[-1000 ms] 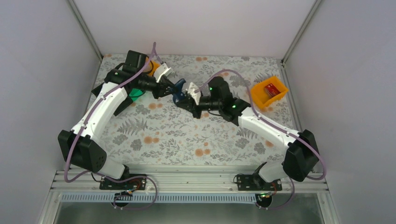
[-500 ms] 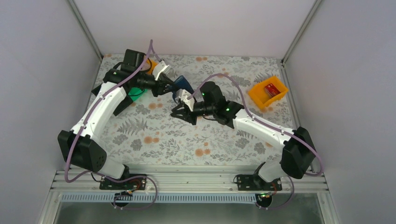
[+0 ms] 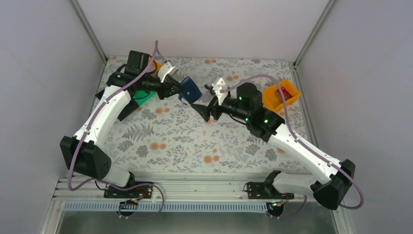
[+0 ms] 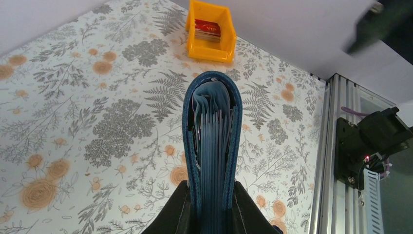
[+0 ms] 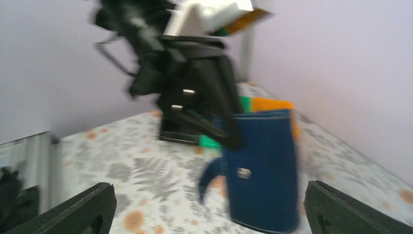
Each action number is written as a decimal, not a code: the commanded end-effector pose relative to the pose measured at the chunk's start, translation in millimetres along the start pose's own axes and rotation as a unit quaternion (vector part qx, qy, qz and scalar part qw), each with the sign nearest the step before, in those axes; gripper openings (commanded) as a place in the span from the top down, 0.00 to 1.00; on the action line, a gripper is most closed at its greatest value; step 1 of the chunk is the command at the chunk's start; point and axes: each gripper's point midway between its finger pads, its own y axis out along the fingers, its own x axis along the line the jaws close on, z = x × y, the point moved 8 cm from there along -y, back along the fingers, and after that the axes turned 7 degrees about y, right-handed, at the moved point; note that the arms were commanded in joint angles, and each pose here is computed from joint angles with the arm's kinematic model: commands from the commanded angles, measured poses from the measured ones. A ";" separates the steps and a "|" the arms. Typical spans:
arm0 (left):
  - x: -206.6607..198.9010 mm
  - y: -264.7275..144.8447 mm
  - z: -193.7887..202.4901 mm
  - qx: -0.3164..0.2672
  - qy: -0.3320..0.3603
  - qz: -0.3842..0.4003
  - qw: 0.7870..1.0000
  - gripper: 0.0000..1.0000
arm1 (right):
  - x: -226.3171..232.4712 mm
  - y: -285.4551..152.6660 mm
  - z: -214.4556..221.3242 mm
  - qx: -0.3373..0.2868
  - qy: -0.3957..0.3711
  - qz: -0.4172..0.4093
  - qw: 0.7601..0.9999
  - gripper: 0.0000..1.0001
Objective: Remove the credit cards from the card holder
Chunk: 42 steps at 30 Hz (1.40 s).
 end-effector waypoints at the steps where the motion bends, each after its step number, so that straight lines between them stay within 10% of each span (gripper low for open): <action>1: -6.6 -7.6 -8.0 -0.014 0.027 0.007 1.000 0.98 | -39.8 0.0 5.6 0.020 0.051 0.166 0.985 0.01; 22: -68.3 -46.9 -8.2 -0.005 0.185 0.068 0.980 0.98 | -19.5 38.5 -9.3 0.087 -0.050 -0.115 0.988 0.03; 24: -71.7 -46.7 -7.7 -0.007 0.185 0.077 0.980 0.98 | -17.1 41.1 -13.2 0.087 -0.054 -0.137 0.985 0.15; 30: -80.8 -52.3 -11.7 -0.014 0.197 0.095 0.976 0.98 | -13.1 46.6 -15.7 0.089 -0.057 -0.198 0.975 0.94; 33: -82.3 -55.7 -16.4 -0.014 0.203 0.091 0.975 0.96 | -17.9 39.2 -16.7 0.075 -0.050 -0.195 0.977 0.96; 37: -77.0 -57.4 -17.9 0.004 0.194 0.060 0.979 0.34 | -25.4 26.0 -26.9 0.052 -0.031 -0.177 0.982 0.96; 42: -68.9 -62.2 -16.0 0.026 0.173 -0.014 0.985 0.29 | -25.3 14.7 -47.2 0.018 -0.022 -0.167 0.986 0.96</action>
